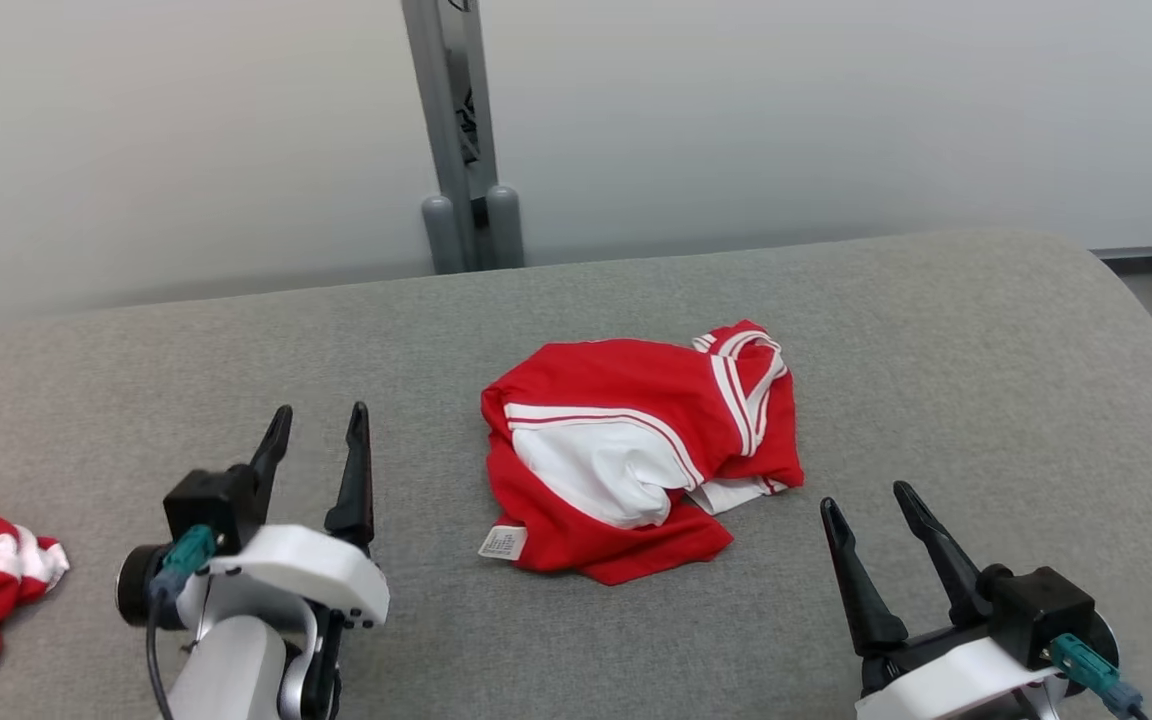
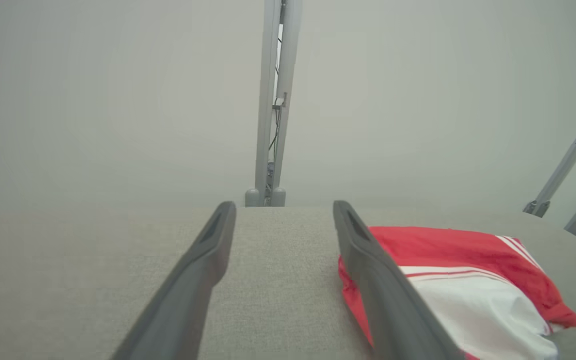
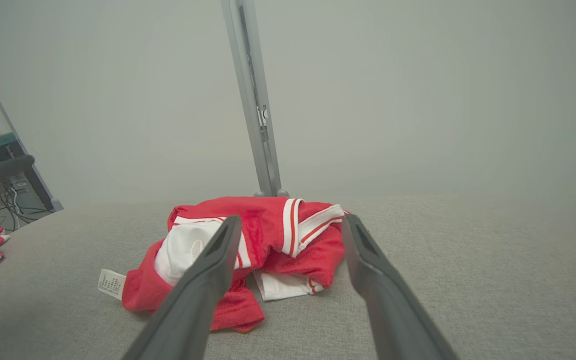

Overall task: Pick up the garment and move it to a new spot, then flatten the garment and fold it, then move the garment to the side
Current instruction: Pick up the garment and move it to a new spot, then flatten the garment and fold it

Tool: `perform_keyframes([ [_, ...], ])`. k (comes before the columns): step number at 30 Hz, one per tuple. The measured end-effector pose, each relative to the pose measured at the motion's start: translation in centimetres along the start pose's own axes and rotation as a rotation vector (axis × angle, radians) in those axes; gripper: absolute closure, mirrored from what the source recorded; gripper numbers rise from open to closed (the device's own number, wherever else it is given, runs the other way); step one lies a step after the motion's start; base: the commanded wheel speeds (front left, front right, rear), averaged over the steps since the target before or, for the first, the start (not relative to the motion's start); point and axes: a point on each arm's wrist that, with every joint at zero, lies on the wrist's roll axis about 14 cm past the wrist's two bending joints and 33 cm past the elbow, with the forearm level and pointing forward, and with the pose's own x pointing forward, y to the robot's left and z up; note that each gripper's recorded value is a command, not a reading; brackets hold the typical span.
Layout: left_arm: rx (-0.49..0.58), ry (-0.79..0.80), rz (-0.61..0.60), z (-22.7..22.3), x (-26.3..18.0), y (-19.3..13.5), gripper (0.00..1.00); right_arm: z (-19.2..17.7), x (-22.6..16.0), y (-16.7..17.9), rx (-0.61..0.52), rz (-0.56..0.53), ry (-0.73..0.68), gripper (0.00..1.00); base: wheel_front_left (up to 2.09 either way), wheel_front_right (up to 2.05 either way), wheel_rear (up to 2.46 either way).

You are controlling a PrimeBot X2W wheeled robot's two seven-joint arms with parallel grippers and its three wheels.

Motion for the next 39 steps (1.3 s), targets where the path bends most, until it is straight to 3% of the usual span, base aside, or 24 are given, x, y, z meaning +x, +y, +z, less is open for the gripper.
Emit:
perform_keyframes([
  [10,0.038,-0.135,0.139,2.8,-7.5,4.1,0.0,0.7,0.3,1.7,-0.002,0.056,-0.023,0.0,0.0,0.0,0.0],
  [22,0.158,-0.18,0.158,3.4,-12.9,3.9,0.0,0.6,-2.3,0.9,-0.029,0.025,-0.022,0.0,0.0,0.0,0.0],
  [39,0.149,-0.115,0.182,1.3,-13.5,4.2,0.0,0.0,-2.9,1.2,-0.013,0.026,-0.008,0.0,0.0,0.0,0.0],
])
